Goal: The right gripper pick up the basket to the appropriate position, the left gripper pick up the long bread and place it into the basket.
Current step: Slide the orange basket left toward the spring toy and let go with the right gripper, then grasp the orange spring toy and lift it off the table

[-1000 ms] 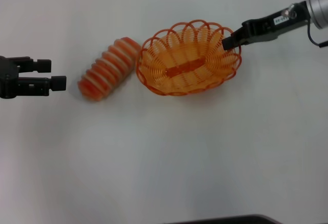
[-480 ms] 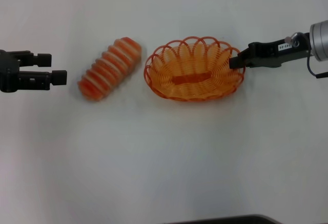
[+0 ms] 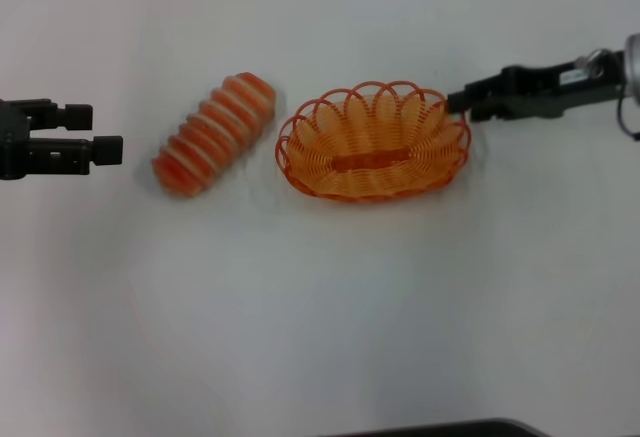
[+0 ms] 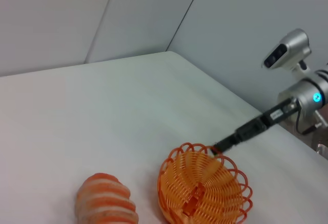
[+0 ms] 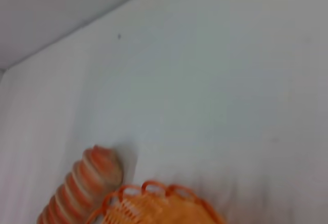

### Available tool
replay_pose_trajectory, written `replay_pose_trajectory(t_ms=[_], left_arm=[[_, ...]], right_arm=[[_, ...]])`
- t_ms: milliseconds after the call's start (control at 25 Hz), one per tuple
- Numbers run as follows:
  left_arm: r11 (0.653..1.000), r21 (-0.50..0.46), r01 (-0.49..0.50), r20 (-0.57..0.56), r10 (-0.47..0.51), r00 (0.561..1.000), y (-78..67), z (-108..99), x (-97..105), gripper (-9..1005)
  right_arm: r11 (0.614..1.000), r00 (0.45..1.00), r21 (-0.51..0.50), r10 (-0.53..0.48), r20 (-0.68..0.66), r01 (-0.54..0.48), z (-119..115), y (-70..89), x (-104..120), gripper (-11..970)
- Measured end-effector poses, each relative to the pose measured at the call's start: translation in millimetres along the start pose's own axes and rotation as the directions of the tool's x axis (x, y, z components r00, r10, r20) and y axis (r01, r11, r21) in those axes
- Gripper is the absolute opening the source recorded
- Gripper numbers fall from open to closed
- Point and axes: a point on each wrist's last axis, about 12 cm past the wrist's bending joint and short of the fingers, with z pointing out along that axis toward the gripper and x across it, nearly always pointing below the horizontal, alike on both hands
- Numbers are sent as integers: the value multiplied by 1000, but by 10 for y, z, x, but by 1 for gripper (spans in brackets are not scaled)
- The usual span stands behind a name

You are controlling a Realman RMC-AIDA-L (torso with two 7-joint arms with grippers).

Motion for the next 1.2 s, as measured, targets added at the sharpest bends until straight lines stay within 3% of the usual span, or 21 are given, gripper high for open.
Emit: replay_pose_trajectory(t_ms=[160, 320, 440, 560, 800, 880, 1200], left_arm=[[1000, 1, 7, 2, -7, 1000, -5, -1, 26, 861], [1000, 7, 18, 1, -18, 1000, -15, -3, 46, 861], [1000, 8, 28, 3, -28, 1000, -17, -5, 44, 861], [999, 9, 34, 6, -34, 999, -20, -2, 40, 861], [999, 10, 34, 8, -34, 999, -17, 15, 6, 861], [999, 7, 36, 8, -36, 999, -13, 12, -23, 861], [997, 8, 72, 2, -72, 997, -3, 28, -156, 856]], right_arm=[[998, 993, 36, -55, 108, 52, -316, -38, -197, 370], [975, 949, -7, -213, 234, 220, -587, 113, -349, 568], [897, 866, -100, -379, 328, 430, -707, 343, -359, 761], [788, 783, -183, -498, 372, 588, -737, 508, -284, 763], [675, 735, -297, -651, 188, 675, -617, 645, -140, 759], [662, 722, -317, -679, 130, 680, -579, 660, -99, 756], [676, 718, -301, -695, 44, 672, -465, 630, -24, 751]])
